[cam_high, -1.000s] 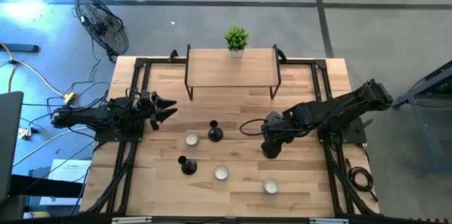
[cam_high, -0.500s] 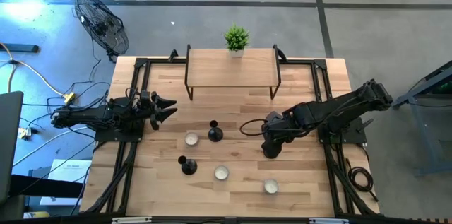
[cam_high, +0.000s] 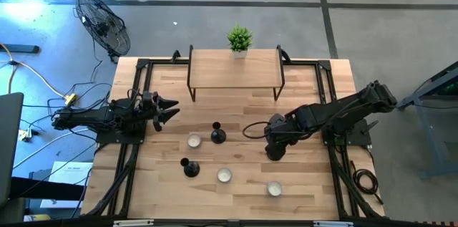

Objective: Pick & Place candle stick holders
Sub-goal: Put the right black candle holder on the shelf

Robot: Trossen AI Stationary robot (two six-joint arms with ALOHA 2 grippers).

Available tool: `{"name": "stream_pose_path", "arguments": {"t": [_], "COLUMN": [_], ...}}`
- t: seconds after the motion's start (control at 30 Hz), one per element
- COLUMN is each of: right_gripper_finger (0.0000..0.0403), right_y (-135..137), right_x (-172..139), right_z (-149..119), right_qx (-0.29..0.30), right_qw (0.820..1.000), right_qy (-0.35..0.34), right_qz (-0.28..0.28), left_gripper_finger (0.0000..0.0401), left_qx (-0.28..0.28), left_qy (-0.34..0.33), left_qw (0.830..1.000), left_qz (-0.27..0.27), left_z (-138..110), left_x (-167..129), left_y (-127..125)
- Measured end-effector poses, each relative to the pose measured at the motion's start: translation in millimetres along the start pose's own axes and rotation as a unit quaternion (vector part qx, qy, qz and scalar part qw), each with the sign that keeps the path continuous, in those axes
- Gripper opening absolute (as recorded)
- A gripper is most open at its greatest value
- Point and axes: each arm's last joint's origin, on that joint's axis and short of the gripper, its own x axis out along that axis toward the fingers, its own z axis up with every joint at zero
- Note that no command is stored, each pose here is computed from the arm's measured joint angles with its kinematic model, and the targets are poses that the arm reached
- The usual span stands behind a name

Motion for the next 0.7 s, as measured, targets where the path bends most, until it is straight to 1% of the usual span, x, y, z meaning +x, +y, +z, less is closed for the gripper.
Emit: {"name": "stream_pose_path", "arguments": {"t": [0.23, 0.47, 0.7], "right_gripper_finger": [0.0309, 0.0308, 0.0285], "right_y": [5.1, 5.5, 4.8], "right_x": [10.3, 10.3, 10.3], "right_z": [2.0, 2.1, 1.7], "right_qx": [-0.009, -0.011, -0.004], "right_qw": [1.000, 1.000, 1.000], "right_qy": [0.019, 0.019, 0.021], "right_qz": [-0.009, -0.006, -0.010], "left_gripper_finger": [0.0213, 0.0213, 0.0213], "left_qx": [0.000, 0.000, 0.000], "left_qy": [0.000, 0.000, 0.000], "left_qw": [1.000, 1.000, 1.000], "left_qz": [0.000, 0.000, 0.000], "left_z": [0.0, 0.0, 0.0], "left_x": [0.0, 0.0, 0.0], "left_y": [0.0, 0.0, 0.0]}}
